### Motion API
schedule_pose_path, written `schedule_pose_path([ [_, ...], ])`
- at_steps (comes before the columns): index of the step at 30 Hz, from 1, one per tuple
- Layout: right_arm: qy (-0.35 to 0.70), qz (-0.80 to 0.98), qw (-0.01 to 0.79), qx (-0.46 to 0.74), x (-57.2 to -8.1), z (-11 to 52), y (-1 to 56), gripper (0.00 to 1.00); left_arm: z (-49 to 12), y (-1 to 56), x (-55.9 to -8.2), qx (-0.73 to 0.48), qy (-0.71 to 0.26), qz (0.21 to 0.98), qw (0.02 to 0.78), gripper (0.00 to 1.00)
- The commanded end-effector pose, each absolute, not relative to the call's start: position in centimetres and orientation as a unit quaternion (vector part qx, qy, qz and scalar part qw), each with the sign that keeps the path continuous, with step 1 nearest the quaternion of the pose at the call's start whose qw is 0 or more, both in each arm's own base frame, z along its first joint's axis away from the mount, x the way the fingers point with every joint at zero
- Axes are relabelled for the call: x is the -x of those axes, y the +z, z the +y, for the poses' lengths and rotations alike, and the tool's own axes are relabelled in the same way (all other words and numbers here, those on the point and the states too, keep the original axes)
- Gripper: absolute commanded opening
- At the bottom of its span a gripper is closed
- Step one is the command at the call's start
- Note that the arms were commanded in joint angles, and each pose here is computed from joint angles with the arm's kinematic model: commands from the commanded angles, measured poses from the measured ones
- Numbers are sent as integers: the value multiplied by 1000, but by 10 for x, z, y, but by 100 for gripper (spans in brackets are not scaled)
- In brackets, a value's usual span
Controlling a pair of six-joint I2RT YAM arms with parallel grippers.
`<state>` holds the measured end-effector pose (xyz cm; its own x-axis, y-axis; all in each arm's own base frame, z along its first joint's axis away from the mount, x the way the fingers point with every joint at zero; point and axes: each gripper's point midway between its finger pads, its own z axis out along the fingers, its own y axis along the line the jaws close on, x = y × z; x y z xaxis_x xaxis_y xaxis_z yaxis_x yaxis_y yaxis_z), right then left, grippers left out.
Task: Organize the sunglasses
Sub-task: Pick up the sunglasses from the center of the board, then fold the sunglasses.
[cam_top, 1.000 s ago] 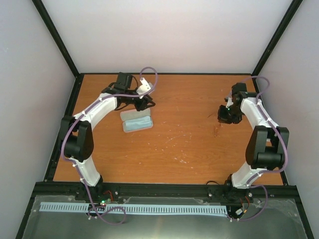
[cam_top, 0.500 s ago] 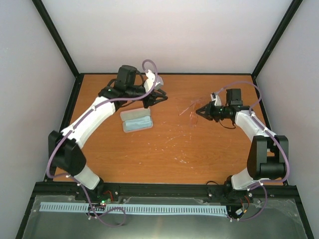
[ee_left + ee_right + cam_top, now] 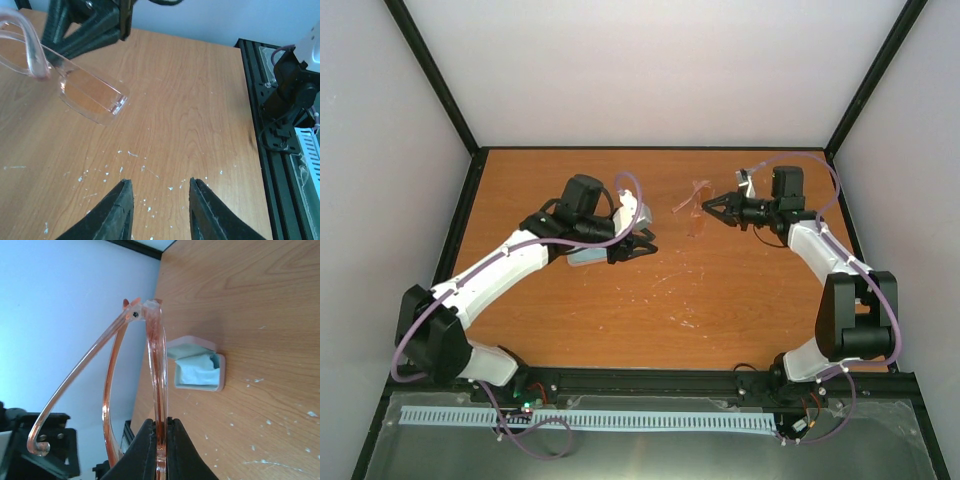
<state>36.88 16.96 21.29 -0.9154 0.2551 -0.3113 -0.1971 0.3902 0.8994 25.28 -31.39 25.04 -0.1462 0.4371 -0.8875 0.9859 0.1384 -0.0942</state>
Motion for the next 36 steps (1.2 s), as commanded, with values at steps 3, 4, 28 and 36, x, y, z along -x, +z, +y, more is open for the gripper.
schedule_pose_path([
  [3,583,789,189,44,-355,199,238,3,-325,266,-260,-555,-359,626,414,34],
  [4,581,792,183,47,-353,202,235,3,-326,271,-265,-555,-352,624,422,34],
  [28,610,771,145,111,-317,227,249,3,-265,264,-328,-530,-248,653,481,35],
  [36,613,766,134,139,-304,239,255,3,-288,296,-343,-525,-309,619,496,33],
])
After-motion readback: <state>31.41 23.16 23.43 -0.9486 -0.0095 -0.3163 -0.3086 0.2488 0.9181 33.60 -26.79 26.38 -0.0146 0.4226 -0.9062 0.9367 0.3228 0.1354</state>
